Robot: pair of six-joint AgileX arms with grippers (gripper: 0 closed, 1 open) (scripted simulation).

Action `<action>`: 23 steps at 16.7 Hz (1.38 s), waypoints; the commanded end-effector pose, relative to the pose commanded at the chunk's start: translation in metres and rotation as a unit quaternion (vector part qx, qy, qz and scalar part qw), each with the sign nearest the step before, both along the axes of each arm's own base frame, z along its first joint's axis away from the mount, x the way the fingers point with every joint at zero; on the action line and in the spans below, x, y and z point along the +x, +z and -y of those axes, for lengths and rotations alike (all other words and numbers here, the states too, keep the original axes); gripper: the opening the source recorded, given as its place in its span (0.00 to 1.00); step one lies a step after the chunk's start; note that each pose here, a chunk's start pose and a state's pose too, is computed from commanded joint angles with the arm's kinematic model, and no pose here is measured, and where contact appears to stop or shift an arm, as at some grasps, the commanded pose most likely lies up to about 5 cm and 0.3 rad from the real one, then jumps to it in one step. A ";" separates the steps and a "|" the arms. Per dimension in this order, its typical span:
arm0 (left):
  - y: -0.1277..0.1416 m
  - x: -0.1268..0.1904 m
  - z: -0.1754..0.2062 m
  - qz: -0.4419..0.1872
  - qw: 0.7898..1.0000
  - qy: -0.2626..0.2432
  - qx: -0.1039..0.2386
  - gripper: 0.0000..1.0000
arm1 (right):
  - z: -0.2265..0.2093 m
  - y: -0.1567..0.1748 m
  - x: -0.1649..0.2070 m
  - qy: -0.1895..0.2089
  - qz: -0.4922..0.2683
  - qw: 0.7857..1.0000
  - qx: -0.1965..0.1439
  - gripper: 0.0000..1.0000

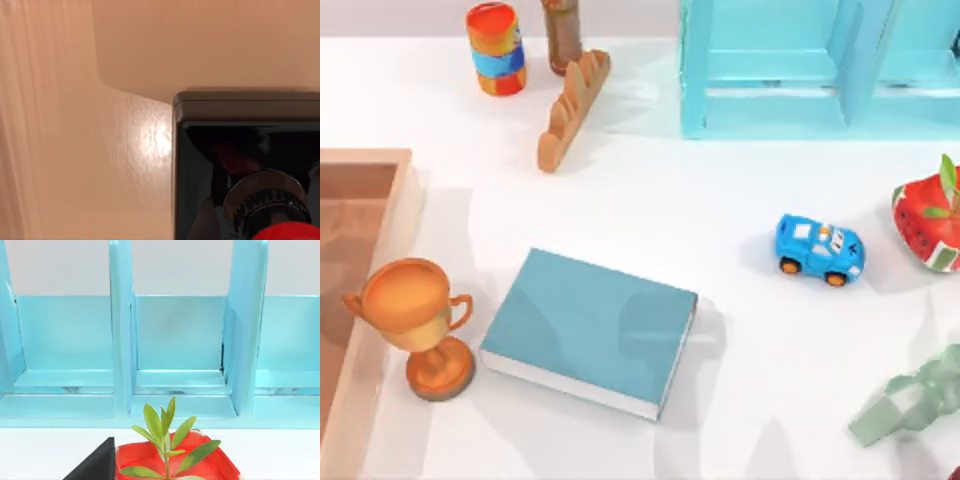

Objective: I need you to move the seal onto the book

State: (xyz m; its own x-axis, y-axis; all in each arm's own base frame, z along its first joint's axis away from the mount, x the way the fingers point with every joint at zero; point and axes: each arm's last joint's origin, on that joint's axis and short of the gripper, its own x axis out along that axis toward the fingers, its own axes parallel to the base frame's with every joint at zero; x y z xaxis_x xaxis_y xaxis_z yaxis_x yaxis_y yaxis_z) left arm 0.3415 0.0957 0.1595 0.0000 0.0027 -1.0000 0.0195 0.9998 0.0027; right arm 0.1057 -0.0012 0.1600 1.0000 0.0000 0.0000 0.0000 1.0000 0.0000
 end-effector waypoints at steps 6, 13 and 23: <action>0.031 0.015 0.032 0.003 1.000 -0.002 0.001 0.00 | 0.000 0.000 0.000 0.000 0.000 1.000 0.000 1.00; 0.132 0.005 0.132 -0.005 1.000 -0.001 0.001 0.00 | 0.000 0.000 0.000 0.000 0.000 1.000 0.000 1.00; 0.154 0.000 0.159 0.024 1.000 0.003 0.006 0.00 | 0.000 0.000 0.000 0.000 0.000 1.000 0.000 1.00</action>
State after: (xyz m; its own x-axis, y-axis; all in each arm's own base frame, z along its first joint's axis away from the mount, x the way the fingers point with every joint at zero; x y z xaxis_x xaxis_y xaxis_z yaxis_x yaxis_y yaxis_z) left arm 0.3416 -0.0637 0.3132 0.0482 0.0152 -0.9987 0.0126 0.9998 0.0158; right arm 0.1057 -0.0012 0.1600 1.0000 0.0000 0.0000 0.0000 1.0000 0.0000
